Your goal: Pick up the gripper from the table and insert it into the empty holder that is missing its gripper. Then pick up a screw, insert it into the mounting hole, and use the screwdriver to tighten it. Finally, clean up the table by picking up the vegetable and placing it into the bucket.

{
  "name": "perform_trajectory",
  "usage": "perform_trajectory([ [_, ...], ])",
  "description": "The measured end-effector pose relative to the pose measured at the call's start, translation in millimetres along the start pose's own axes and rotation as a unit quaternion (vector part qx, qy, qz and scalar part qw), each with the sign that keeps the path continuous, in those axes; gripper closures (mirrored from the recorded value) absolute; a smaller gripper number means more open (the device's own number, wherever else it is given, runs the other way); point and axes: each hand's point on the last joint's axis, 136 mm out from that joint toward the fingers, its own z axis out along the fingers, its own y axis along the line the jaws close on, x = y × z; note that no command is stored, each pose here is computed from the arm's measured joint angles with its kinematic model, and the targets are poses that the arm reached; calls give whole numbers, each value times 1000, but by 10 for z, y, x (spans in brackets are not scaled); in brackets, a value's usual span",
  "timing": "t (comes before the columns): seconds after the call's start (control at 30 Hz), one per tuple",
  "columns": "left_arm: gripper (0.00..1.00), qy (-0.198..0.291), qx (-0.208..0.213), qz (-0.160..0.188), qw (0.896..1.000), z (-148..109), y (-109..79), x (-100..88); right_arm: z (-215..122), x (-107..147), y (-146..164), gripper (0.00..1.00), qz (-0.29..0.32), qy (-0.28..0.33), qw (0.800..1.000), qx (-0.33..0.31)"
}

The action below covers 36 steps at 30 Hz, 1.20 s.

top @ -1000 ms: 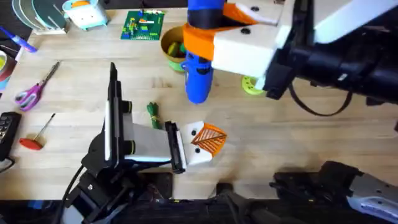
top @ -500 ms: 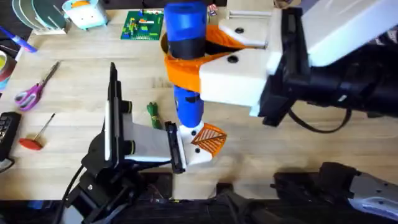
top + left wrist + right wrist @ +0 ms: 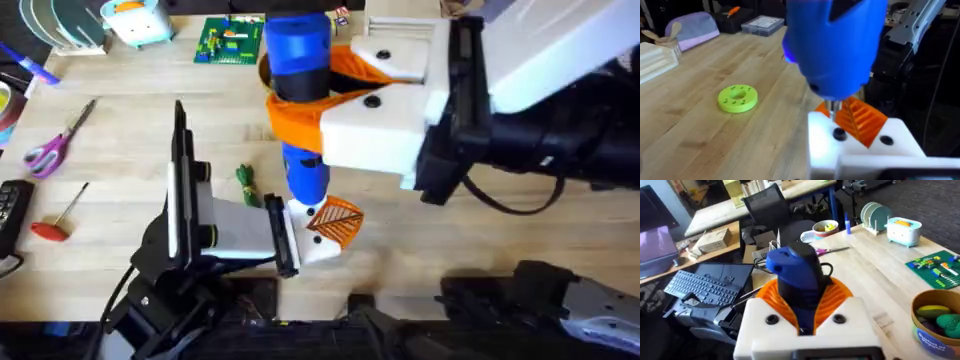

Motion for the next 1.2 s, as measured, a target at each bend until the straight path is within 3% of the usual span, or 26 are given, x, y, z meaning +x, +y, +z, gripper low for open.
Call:
perform_trajectory([
  [0.57, 984, -3, -55, 1, 998, -10, 190, -13, 4, 4, -2, 904, -8, 1, 1000, 0],
  [1.2, 984, -3, -66, 1, 998, -15, 225, -15, 107, 61, -42, 905, -18, 8, 1000, 0],
])
